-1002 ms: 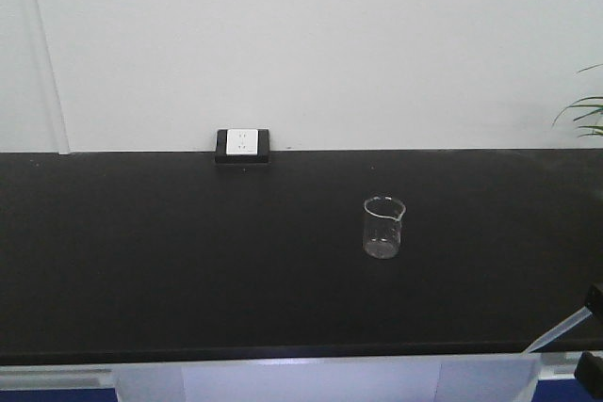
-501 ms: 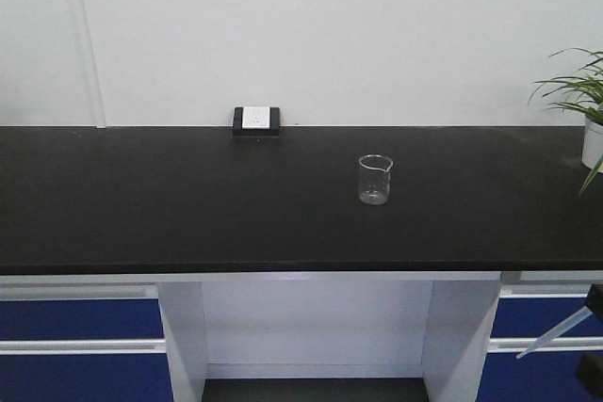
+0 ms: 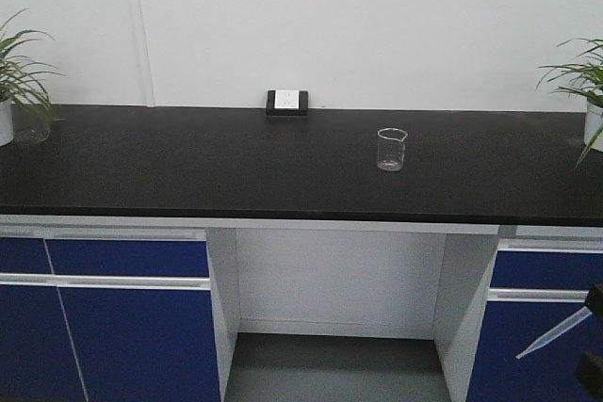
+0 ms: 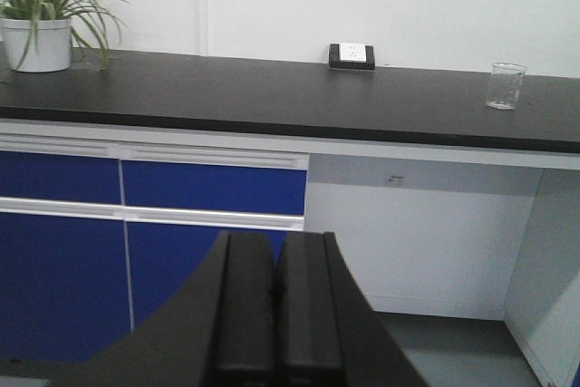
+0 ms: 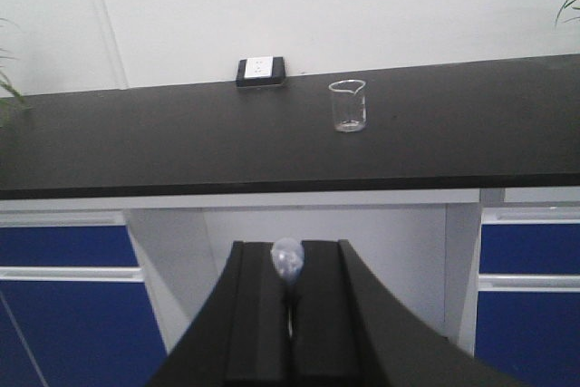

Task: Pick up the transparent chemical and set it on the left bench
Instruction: 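Hold the pipette in the right gripper while the base drives to the other bench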

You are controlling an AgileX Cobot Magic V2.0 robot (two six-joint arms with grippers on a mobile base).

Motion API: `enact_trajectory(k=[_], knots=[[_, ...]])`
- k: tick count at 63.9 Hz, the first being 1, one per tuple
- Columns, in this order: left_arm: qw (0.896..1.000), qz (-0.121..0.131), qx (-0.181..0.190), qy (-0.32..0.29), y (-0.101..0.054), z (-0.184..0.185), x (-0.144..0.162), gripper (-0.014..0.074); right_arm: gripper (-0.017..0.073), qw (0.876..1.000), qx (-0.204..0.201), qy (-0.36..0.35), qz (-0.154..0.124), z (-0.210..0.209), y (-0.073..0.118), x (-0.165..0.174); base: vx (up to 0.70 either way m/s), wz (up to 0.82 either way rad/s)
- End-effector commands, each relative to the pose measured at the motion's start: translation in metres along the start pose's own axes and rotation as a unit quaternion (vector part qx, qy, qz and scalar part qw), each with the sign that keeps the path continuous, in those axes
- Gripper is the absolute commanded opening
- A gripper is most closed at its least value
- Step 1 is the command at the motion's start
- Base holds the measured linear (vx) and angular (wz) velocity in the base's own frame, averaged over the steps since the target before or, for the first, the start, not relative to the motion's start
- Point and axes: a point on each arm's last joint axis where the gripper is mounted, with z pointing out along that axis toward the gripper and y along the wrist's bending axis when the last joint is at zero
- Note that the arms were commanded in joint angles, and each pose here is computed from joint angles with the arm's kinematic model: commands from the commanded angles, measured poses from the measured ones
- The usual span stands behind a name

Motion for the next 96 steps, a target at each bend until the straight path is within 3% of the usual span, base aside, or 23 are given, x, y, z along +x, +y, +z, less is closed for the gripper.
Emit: enact_trajectory(k=[1, 47, 96], knots=[[0.999, -0.004, -0.001, -0.041, 0.0001, -0.0013, -0.0028, -0.0003, -0.0008, 0.998, -0.015, -0.055, -0.003, -0.0009, 0.0034, -0.0175, -0.35, 0.13], [0.999, -0.004, -0.001, -0.041, 0.0001, -0.0013, -0.0028, -0.0003, -0.0008, 0.998, -0.015, -0.055, -0.003, -0.0009, 0.0034, -0.0175, -0.32, 0.19], [0.999, -0.004, -0.001, -0.041, 0.0001, -0.0013, -0.0028, -0.0003, -0.0008, 0.998, -0.015, -0.054, -0.003, -0.0009, 0.0034, -0.0173, -0.12, 0.71]])
